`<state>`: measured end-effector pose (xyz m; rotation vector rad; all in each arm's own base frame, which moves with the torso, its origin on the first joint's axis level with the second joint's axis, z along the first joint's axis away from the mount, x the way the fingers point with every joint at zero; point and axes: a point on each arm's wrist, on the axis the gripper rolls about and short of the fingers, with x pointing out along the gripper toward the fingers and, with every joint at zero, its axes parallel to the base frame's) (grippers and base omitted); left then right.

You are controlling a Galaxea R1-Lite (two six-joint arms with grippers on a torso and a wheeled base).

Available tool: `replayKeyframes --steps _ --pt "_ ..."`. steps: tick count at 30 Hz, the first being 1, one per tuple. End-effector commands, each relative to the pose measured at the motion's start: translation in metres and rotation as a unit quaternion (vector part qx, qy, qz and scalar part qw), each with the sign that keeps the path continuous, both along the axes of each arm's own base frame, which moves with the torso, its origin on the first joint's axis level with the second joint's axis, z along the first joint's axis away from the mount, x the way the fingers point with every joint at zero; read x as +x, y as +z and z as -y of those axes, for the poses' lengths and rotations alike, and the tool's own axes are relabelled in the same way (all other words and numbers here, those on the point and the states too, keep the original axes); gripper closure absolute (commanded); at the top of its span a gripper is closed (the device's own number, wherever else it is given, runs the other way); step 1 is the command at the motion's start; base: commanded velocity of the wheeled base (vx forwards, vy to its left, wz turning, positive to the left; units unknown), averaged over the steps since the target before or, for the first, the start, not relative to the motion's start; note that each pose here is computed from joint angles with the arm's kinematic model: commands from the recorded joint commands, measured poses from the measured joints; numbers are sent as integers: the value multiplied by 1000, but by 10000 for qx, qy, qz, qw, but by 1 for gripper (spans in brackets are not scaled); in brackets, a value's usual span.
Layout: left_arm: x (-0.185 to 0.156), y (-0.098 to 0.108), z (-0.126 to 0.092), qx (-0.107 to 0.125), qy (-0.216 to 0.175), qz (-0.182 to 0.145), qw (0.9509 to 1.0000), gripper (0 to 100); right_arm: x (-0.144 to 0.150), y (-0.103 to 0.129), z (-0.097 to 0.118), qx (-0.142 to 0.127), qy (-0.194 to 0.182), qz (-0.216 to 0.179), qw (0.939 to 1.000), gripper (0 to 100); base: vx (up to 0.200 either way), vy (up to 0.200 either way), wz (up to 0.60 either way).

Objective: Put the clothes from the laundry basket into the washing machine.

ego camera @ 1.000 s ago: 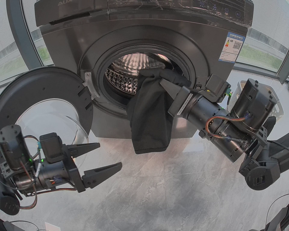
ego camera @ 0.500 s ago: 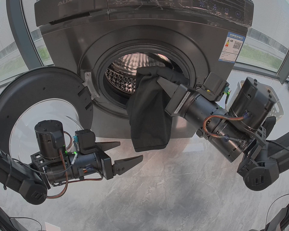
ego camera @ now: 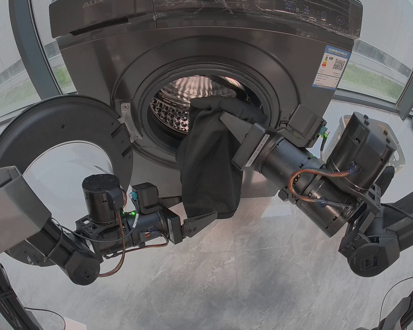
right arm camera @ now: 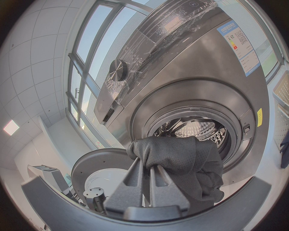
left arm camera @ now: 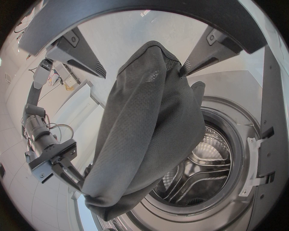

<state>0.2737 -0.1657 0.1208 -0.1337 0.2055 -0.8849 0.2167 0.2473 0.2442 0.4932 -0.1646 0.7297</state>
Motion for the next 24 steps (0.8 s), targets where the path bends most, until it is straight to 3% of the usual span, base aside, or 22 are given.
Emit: replayKeyframes --steps 1,2,3,11,20,24 --pt "12 -11 9 34 60 -41 10000 0 -2 2 1 30 18 26 10000 100 0 0 0" --pt "13 -11 11 12 76 -13 10000 0 -2 3 1 36 18 31 10000 100 0 0 0" --pt "15 -10 11 -7 84 21 10000 100 -2 2 1 30 18 26 10000 100 0 0 0" --pt "11 -5 13 -92 62 142 9998 100 -2 -3 3 -55 2 -40 10000 100 0 0 0" --pt "-51 27 0 -253 -306 376 9985 100 -4 -39 11 -552 52 -478 9973 100 0 0 0" --pt "-64 34 -4 -316 -381 450 9978 100 -8 -45 12 -486 188 -388 9979 100 0 0 0"
